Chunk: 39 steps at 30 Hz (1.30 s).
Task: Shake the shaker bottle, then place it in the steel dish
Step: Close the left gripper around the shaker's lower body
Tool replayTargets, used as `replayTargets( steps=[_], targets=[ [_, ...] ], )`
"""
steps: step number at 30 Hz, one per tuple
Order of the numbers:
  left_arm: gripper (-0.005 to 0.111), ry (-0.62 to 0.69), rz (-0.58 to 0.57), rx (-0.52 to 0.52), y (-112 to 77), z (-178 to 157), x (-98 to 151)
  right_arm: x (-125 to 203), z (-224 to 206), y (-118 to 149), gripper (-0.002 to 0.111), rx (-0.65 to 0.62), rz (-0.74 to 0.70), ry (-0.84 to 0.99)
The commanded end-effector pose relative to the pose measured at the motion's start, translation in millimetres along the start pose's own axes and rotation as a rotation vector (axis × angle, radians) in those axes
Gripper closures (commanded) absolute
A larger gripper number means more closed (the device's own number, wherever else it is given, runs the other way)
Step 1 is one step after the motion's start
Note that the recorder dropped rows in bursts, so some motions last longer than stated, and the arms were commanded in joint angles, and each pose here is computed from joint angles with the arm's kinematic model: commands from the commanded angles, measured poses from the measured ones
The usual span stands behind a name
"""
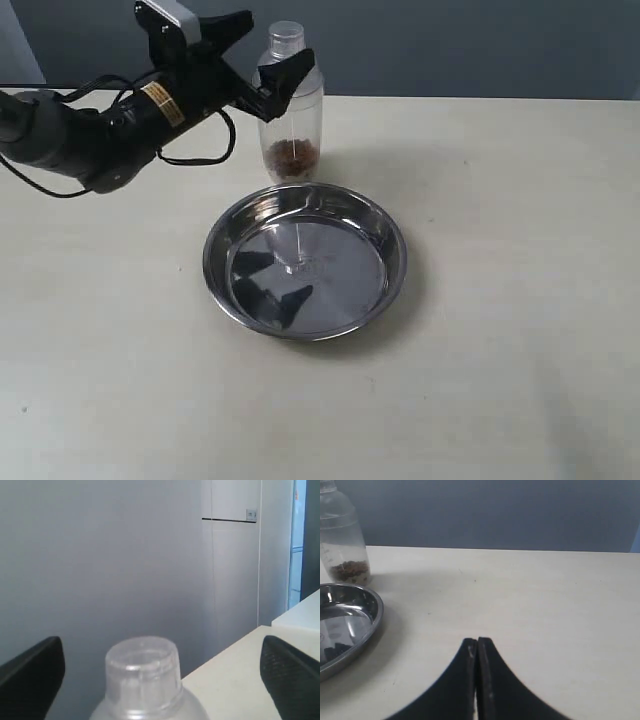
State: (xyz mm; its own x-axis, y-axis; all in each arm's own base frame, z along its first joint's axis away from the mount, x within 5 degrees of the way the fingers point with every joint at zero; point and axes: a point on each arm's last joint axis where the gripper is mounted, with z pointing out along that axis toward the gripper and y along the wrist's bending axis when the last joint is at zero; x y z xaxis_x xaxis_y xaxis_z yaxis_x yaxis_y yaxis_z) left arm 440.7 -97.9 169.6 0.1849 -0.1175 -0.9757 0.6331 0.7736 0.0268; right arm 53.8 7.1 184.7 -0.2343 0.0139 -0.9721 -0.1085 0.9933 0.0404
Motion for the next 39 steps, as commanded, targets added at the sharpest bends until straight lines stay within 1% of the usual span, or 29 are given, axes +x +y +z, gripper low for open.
replayTargets(
  steps=[1,4,7,10,16,20,24,31,39],
  targets=[
    [0.002,-0.024,0.029,0.033,-6.1,17,-12,-1,0,0,0.109,-0.003,-0.002,-0.015],
    [0.002,-0.019,0.038,0.028,-3.7,24,-14,-1,0,0,0.109,-0.003,-0.002,-0.015],
    [0.002,-0.032,-0.033,0.023,0.4,30,-11,-1,0,0,0.109,-0.003,-0.002,-0.015],
    [0.002,-0.038,-0.093,0.005,5.8,34,-1,-1,0,0,0.109,-0.003,-0.002,-0.015],
    [0.002,-0.024,-0.086,0.0,9.9,39,5,-1,0,0,0.109,-0.003,-0.002,-0.015],
    [0.002,-0.02,-0.1,-0.004,11.5,40,12,-1,0,0,0.109,-0.003,-0.002,-0.015],
    [0.002,-0.002,-0.137,-0.008,13.2,41,23,-1,0,0,0.109,-0.003,-0.002,-0.015],
    [0.002,0.025,-0.148,-0.017,14.0,41,30,-1,0,0,0.109,-0.003,-0.002,-0.015],
    [0.002,0.027,-0.177,-0.01,13.2,37,50,-1,0,0,0.109,-0.003,-0.002,-0.015]
  ],
)
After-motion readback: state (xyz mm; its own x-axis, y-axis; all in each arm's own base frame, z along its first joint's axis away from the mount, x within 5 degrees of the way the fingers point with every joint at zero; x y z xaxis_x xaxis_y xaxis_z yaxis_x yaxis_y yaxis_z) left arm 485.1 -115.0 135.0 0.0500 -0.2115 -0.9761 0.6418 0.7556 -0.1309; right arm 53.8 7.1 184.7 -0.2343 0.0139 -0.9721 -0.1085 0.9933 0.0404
